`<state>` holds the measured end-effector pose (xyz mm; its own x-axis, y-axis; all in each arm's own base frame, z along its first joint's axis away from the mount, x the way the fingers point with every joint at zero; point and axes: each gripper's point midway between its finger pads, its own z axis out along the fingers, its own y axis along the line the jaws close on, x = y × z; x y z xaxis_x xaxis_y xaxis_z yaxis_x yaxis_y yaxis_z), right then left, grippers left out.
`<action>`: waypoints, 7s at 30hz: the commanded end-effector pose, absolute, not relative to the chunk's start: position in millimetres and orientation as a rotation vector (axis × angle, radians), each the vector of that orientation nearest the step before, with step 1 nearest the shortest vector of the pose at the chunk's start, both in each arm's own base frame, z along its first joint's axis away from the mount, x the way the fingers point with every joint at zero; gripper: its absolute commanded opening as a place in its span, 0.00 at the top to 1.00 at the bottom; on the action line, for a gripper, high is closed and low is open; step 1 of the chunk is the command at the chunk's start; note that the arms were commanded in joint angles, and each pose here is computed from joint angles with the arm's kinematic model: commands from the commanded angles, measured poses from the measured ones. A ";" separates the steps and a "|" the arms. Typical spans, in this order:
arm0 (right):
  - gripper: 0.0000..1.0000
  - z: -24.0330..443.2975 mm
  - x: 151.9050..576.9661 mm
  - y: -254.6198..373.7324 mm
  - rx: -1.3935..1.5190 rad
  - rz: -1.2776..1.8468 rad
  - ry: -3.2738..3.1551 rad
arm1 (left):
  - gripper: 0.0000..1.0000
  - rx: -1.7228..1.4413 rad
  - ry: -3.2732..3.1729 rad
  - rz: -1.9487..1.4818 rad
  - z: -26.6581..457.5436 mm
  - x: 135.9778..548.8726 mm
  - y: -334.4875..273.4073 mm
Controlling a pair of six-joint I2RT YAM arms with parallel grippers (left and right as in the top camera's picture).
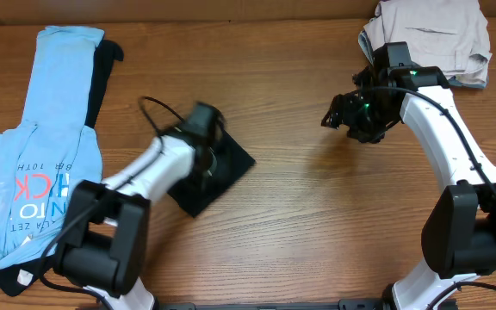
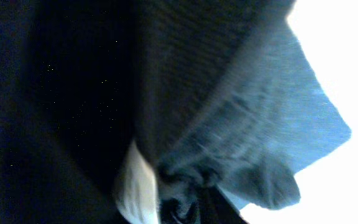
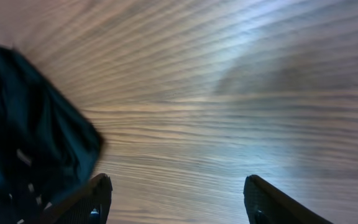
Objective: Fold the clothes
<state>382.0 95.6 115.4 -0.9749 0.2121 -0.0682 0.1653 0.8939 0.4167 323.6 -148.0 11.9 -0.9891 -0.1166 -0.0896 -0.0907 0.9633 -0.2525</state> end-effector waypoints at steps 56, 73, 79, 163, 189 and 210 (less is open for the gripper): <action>0.96 70.9 348.3 400.3 -0.213 1.186 2.792 | 0.00 -0.075 2.752 -0.099 248.8 412.3 -13.1; 0.96 323.5 485.5 214.0 -0.005 1.072 2.196 | 0.00 -0.080 2.725 -0.080 245.6 420.9 -10.1; 0.96 382.3 531.0 120.2 0.103 0.959 1.950 | 0.00 -0.080 2.720 -0.080 245.9 422.1 -10.1; 0.00 411.1 306.7 7.0 0.245 0.421 2.227 | 0.00 -0.047 2.803 -0.195 180.6 460.6 -30.0; 0.00 356.1 318.3 46.1 0.047 0.361 1.971 | 0.00 -0.047 2.803 -0.195 180.6 460.6 -30.0; 0.00 171.0 254.7 37.4 0.162 0.401 1.682 | 0.00 -0.047 2.803 -0.195 180.6 460.6 -30.0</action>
<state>256.0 42.9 178.7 -0.1757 0.3185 -0.9315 -0.1508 0.9263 0.3452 459.8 -26.9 184.6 -0.9411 -0.0814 -0.3282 -0.0363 0.9893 -0.1412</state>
